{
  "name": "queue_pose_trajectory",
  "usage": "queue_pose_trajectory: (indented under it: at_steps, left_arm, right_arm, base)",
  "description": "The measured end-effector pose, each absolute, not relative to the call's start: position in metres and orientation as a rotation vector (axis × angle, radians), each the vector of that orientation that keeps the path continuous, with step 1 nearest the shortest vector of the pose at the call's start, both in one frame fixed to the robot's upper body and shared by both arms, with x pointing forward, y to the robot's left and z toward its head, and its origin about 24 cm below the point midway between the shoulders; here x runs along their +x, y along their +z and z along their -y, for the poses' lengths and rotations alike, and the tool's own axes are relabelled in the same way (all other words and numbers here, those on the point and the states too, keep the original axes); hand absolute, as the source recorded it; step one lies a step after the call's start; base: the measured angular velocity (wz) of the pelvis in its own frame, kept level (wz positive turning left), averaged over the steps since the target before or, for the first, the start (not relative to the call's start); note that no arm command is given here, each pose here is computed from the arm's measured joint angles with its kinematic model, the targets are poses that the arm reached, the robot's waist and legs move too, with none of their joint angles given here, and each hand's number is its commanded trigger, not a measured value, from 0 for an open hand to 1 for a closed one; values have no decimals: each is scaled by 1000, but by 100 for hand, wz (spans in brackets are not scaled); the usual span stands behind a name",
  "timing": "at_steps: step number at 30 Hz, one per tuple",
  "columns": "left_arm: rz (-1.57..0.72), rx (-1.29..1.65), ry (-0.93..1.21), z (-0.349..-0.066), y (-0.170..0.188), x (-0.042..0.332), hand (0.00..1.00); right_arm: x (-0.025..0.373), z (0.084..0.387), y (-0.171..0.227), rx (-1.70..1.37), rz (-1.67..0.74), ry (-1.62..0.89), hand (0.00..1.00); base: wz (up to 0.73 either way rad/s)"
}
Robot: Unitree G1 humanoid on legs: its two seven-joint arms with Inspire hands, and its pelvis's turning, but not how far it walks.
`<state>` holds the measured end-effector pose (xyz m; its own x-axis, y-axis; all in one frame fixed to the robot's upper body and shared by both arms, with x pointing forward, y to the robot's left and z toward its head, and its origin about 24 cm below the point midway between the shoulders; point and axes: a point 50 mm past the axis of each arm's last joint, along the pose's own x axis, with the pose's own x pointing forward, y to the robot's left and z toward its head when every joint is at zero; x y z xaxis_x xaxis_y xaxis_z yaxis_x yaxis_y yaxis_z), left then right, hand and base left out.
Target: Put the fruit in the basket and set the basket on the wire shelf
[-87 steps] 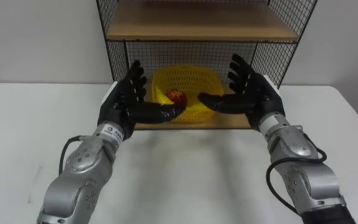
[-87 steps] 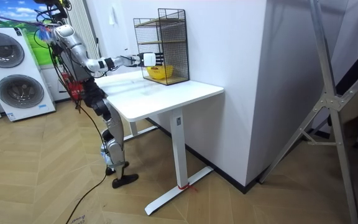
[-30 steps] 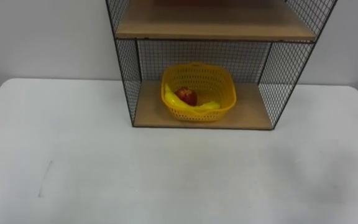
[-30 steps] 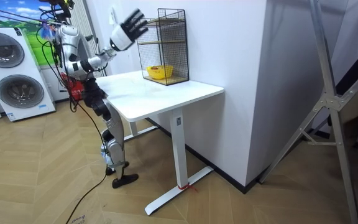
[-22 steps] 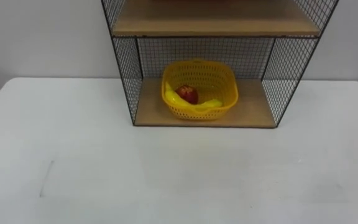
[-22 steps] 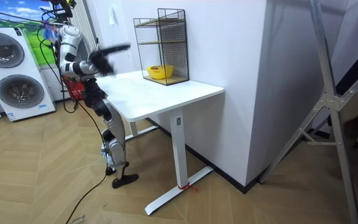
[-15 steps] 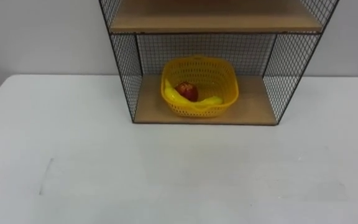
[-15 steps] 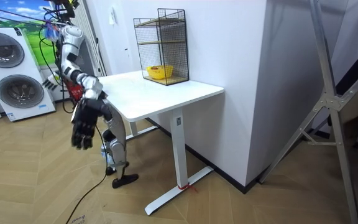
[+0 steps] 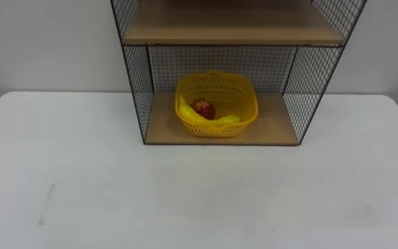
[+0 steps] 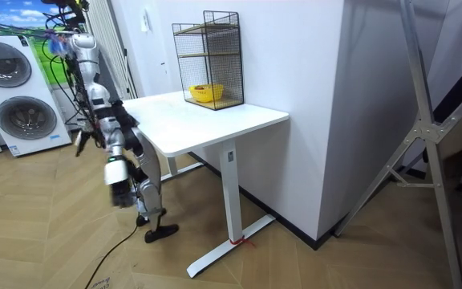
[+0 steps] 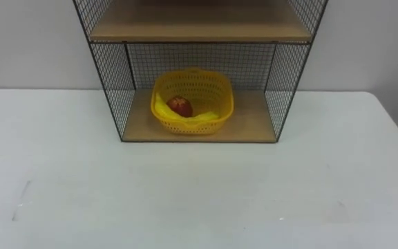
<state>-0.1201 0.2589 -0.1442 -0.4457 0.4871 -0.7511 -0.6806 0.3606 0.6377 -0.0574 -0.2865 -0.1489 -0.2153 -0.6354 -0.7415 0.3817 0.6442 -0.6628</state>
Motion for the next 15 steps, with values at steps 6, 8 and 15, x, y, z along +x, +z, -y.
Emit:
queue_pose_trajectory:
  at_steps: [6, 8, 15]
  left_arm:
    - [-1457, 215, 635, -262, -161, -19, 0]
    - [-1415, 269, 538, -261, -162, -2, 0]
    - [-1446, 357, 321, -251, -165, 10, 0]
  right_arm:
    - [-1, 272, -161, -444, -1494, -374, 0]
    - [2, 267, -163, -461, -1510, -293, 0]
    - [4, 260, -165, -433, -1543, -167, 0]
  base:
    - [15]
    - [-17]
    - [-9]
